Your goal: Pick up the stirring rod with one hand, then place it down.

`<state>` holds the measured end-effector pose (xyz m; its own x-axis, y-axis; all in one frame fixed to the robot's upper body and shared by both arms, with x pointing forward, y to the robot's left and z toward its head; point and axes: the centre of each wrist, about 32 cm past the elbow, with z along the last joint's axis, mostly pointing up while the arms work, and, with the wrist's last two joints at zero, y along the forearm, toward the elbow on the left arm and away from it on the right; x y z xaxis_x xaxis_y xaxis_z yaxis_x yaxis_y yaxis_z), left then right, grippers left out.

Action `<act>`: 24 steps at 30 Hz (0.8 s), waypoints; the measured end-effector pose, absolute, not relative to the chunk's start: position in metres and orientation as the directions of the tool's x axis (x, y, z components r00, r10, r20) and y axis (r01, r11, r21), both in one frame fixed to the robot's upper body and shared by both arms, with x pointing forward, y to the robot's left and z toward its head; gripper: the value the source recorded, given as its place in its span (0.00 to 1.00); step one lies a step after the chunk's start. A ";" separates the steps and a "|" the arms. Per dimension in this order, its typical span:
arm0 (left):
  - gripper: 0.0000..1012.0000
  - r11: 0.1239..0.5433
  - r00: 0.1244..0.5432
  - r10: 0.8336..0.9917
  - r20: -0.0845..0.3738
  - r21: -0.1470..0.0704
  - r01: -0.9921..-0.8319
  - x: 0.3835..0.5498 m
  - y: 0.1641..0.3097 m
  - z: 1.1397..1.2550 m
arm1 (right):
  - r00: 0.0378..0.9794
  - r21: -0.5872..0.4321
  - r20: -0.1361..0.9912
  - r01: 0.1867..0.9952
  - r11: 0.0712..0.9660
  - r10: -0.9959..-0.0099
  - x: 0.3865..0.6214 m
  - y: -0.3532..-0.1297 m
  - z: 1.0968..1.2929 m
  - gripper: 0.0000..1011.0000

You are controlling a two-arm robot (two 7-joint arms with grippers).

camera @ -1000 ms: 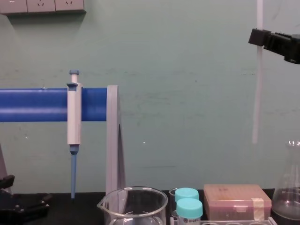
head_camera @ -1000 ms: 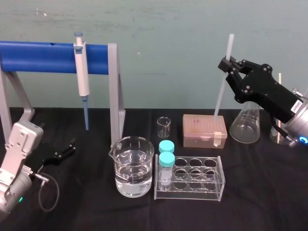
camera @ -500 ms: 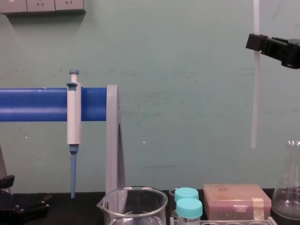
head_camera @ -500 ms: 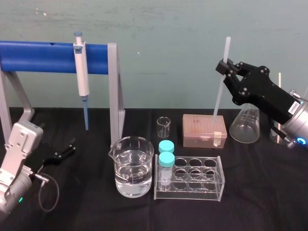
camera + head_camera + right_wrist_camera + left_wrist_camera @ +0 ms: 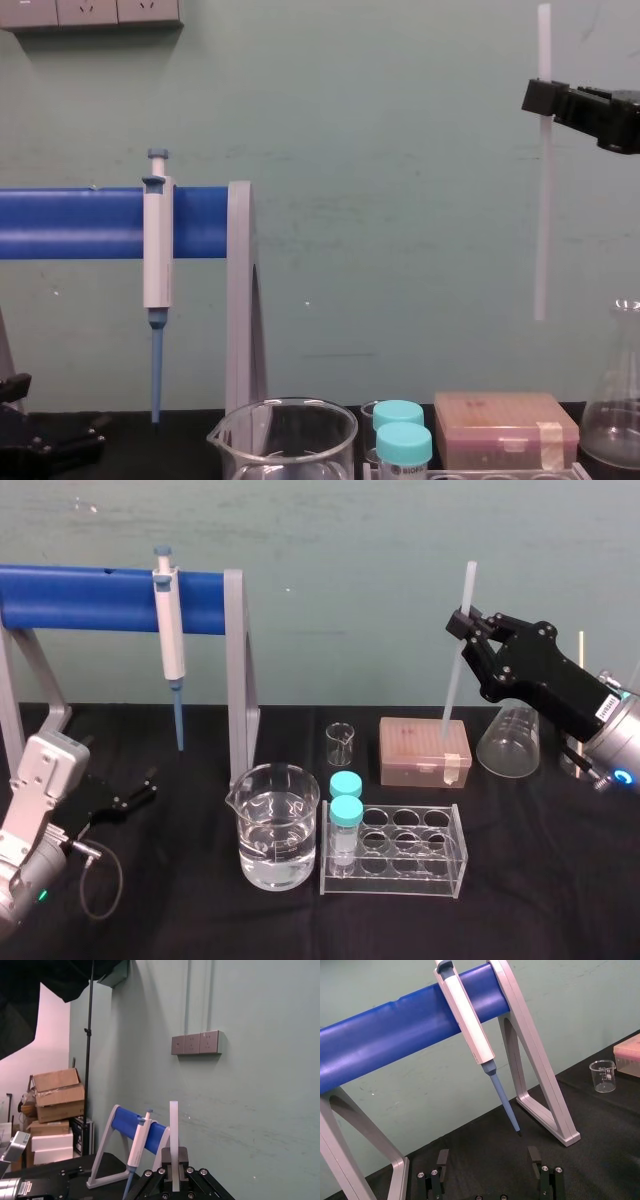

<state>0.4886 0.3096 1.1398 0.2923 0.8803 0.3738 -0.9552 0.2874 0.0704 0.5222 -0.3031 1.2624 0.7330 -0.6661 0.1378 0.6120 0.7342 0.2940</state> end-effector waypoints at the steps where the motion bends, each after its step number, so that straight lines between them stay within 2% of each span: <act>1: 0.99 0.287 0.292 0.880 0.374 0.070 -0.955 0.489 0.310 1.140 | 0.733 0.295 0.137 0.612 0.734 -0.666 0.522 -0.303 1.262 0.07; 24: 0.99 0.287 0.292 0.880 0.374 0.070 -0.955 0.489 0.310 1.140 | 0.728 0.306 0.146 0.611 0.730 -0.670 0.518 -0.302 1.262 0.07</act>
